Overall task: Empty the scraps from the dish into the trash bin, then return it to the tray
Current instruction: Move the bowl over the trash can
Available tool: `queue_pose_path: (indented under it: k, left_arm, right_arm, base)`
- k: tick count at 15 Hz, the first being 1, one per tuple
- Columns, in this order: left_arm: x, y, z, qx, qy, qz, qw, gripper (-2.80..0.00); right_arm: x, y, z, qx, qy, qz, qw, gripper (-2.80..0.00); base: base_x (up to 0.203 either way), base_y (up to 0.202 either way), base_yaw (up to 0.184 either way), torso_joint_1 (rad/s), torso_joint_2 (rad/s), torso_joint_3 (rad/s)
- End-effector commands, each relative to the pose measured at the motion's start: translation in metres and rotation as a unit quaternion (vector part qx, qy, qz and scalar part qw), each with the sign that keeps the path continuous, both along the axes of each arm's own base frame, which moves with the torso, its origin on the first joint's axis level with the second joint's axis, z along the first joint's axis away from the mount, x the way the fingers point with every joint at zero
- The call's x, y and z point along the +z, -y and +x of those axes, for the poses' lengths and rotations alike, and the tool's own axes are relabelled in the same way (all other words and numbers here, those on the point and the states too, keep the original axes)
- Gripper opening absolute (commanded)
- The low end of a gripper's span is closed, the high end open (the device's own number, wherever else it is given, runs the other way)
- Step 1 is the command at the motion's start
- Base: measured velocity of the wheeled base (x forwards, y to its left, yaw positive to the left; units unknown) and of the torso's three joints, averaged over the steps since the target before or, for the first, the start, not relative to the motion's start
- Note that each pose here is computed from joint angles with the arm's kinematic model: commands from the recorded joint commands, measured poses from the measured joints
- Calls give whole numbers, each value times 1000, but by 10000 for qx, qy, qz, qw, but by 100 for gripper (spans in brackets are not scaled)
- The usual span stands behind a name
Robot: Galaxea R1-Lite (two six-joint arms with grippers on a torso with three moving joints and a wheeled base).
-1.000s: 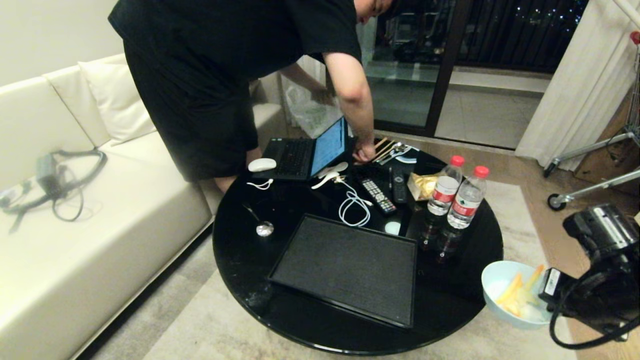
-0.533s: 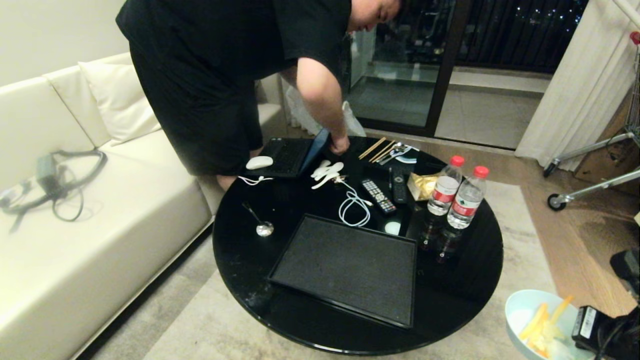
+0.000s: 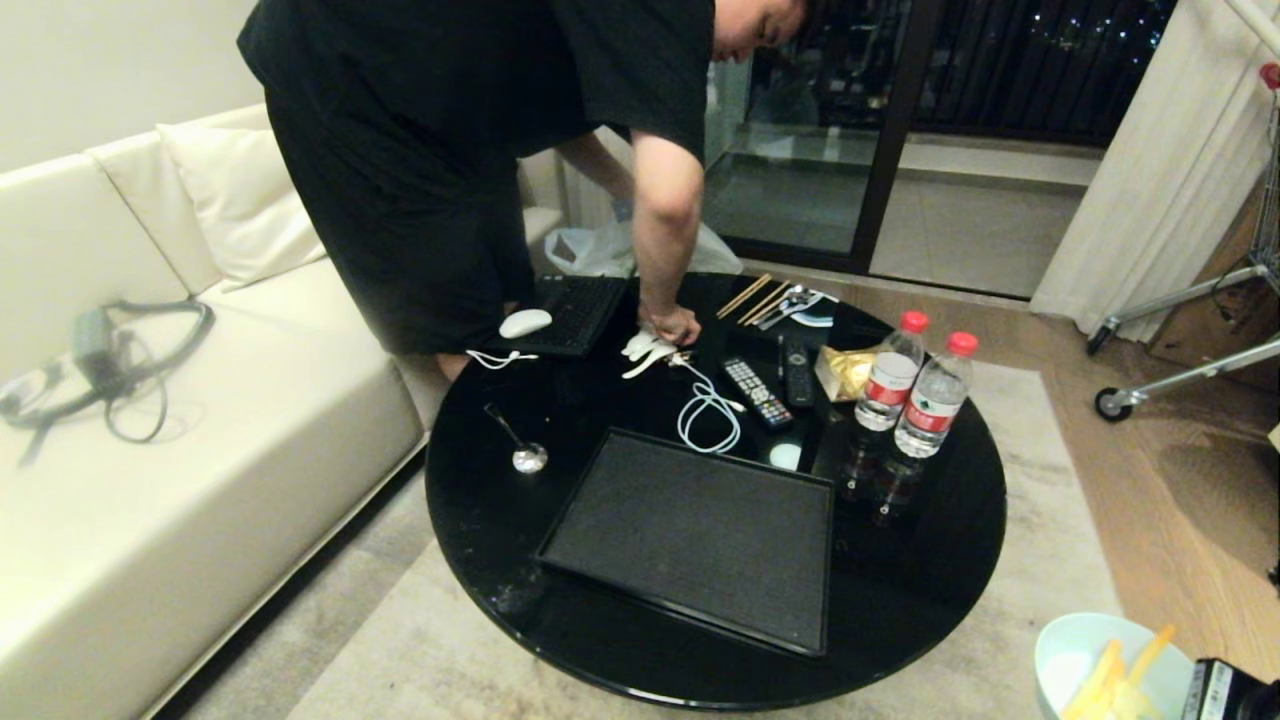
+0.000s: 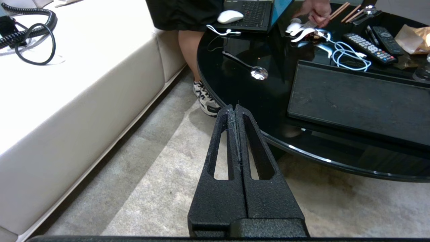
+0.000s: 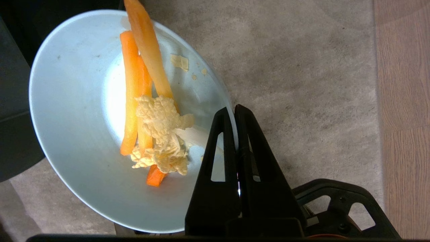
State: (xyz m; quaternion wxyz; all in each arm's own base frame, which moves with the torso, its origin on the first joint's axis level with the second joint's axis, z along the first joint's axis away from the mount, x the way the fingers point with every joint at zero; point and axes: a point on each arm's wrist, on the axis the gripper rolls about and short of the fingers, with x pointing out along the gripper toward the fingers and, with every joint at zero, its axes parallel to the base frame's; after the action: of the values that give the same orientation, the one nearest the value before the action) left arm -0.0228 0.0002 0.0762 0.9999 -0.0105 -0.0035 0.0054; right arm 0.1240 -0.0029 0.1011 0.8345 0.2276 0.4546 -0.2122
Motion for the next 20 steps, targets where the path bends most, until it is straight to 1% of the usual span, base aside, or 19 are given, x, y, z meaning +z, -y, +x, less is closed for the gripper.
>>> queue_pose_path:
  k: [1,3,10,14,17,20]
  left_arm:
    - [0,0,0,-1,4,-2,10000,-280]
    - [0,0,0,-1,4,-2,10000,-280]
    - [0,0,0,-1,4,-2,10000,-280]
    - [0,0,0,-1,4,-2,10000,-280]
    - [0,0,0,-1,4,-10,10000,-280]
    - [0,0,0,-1,4,-10,10000,-280]
  right_arm:
    - [0,0,-7,-14,75,16,10000,-280]
    - [0,0,-8,31,86,78,9999,-280]
    - [2,0,-10,180,112,-2,9998,-280]
    - [1,0,-13,189,110,1,9998,-280]
    - [0,-1,-13,264,89,112,9995,-280]
    - [-3,-1,-10,275,5,148,9995,-280]
  base:
    - [0,0,0,0,0,0]
    - [0,0,0,0,0,0]
    - [0,0,0,0,0,0]
    - [0,0,0,0,0,0]
    - [0,0,0,0,0,0]
    - [0,0,0,0,0,0]
